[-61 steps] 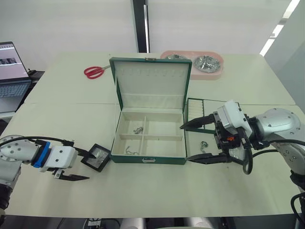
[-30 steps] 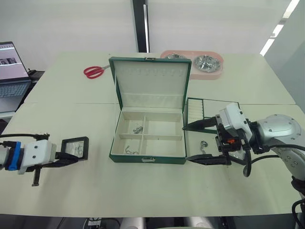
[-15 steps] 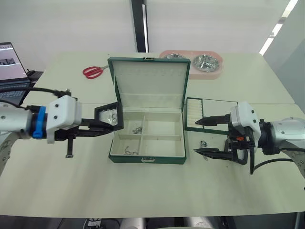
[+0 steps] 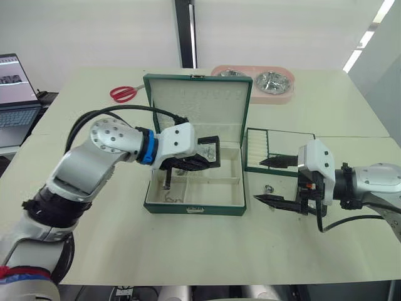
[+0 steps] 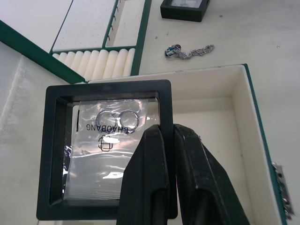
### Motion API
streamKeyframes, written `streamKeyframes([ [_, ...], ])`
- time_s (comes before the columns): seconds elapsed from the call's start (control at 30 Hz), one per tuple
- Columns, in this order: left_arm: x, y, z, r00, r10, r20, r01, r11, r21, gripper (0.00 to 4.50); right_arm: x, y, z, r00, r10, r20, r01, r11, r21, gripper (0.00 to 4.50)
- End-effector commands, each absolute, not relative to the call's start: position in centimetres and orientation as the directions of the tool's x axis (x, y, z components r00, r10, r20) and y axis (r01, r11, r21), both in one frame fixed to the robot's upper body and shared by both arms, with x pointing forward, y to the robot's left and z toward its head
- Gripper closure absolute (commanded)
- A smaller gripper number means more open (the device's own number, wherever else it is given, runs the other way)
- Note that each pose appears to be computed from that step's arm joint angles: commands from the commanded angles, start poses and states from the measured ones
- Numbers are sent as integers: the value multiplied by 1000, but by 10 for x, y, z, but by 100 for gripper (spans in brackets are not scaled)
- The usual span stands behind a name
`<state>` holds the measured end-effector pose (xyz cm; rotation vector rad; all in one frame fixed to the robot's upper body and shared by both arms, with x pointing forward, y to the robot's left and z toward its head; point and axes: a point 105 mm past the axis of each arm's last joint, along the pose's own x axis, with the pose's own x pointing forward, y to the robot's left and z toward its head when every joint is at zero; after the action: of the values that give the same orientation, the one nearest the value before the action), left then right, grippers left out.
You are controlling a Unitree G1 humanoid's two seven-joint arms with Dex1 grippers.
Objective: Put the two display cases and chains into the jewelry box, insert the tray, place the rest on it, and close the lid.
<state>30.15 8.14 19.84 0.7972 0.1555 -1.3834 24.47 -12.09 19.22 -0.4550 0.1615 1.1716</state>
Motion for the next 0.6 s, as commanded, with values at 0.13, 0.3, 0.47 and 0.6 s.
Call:
streamKeyframes([
  [0.13,324,70,190,264,-770,-581,877,-59,477,447,245,-119,198,436,832,-344,-889,338,-310,0],
  [0.3,328,66,180,250,-756,-605,888,-70,455,447,249,-121,195,463,813,-354,-877,362,-316,0],
  [0.47,329,69,169,252,-731,-634,894,-75,442,447,248,-120,196,463,816,-346,-876,364,-316,0],
  [0.6,331,70,162,261,-718,-645,895,-72,441,447,248,-119,196,460,818,-344,-878,361,-315,0],
])
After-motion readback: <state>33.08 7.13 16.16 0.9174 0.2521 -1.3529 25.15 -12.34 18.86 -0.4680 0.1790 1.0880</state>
